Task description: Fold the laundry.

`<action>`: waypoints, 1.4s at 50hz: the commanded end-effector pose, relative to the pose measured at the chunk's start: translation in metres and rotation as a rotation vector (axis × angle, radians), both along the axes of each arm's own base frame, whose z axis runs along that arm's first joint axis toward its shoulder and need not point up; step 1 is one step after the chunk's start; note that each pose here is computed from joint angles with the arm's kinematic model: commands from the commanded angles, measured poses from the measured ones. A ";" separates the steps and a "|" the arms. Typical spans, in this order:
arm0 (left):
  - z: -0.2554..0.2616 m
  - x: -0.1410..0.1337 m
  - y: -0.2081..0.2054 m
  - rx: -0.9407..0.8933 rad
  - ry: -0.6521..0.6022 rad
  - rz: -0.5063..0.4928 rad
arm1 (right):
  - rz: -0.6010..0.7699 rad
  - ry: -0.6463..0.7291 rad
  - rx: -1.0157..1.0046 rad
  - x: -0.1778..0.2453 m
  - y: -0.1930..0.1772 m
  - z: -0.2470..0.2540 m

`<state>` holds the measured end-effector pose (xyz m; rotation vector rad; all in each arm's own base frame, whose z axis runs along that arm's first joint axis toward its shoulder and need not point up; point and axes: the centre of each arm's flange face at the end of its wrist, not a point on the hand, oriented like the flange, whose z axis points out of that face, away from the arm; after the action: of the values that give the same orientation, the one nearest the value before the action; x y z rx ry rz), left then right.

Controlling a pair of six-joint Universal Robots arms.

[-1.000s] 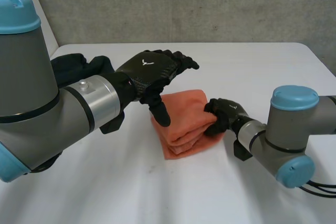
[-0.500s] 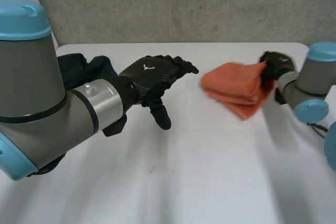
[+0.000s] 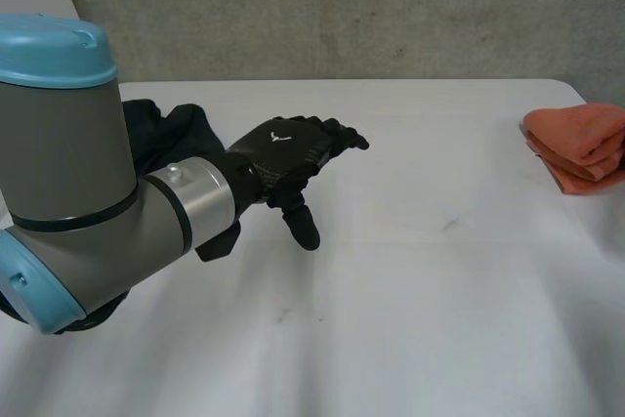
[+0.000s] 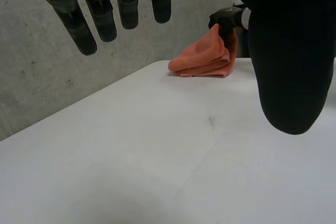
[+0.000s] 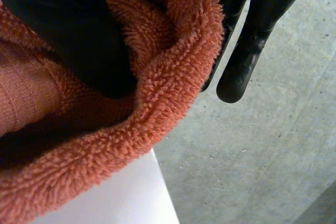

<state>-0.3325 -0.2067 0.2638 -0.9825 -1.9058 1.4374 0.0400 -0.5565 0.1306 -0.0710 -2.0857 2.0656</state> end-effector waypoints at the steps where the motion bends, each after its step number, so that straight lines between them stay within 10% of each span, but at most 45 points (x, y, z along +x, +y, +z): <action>1: 0.000 0.000 0.000 0.000 -0.001 0.001 | 0.147 0.019 0.044 0.008 0.001 -0.009; 11: 0.003 0.001 0.000 -0.008 0.005 0.004 | 0.175 0.213 0.246 0.010 0.023 0.005; 21: 0.009 0.002 0.000 -0.023 0.014 0.005 | -0.084 0.981 0.377 -0.030 0.032 0.065; 29: 0.023 0.007 -0.004 -0.069 0.042 0.023 | -0.252 0.939 0.015 -0.016 0.037 0.166; 39: 0.048 0.028 -0.046 -0.281 0.114 0.230 | 0.404 0.518 -0.173 0.158 0.124 0.171; 47: 0.022 0.071 -0.120 -0.417 -0.044 0.401 | 0.955 0.485 0.002 0.260 0.252 0.098; 56: -0.048 0.131 -0.213 -0.427 -0.285 0.523 | 1.120 0.676 0.127 0.262 0.330 0.046; 70: -0.121 0.186 -0.292 -0.417 -0.310 0.573 | 1.135 0.690 0.185 0.240 0.366 0.029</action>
<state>-0.1624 -0.4774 0.1612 -0.9217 -2.2997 2.1621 0.2870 -0.1985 0.1617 1.9311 -1.9344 1.7829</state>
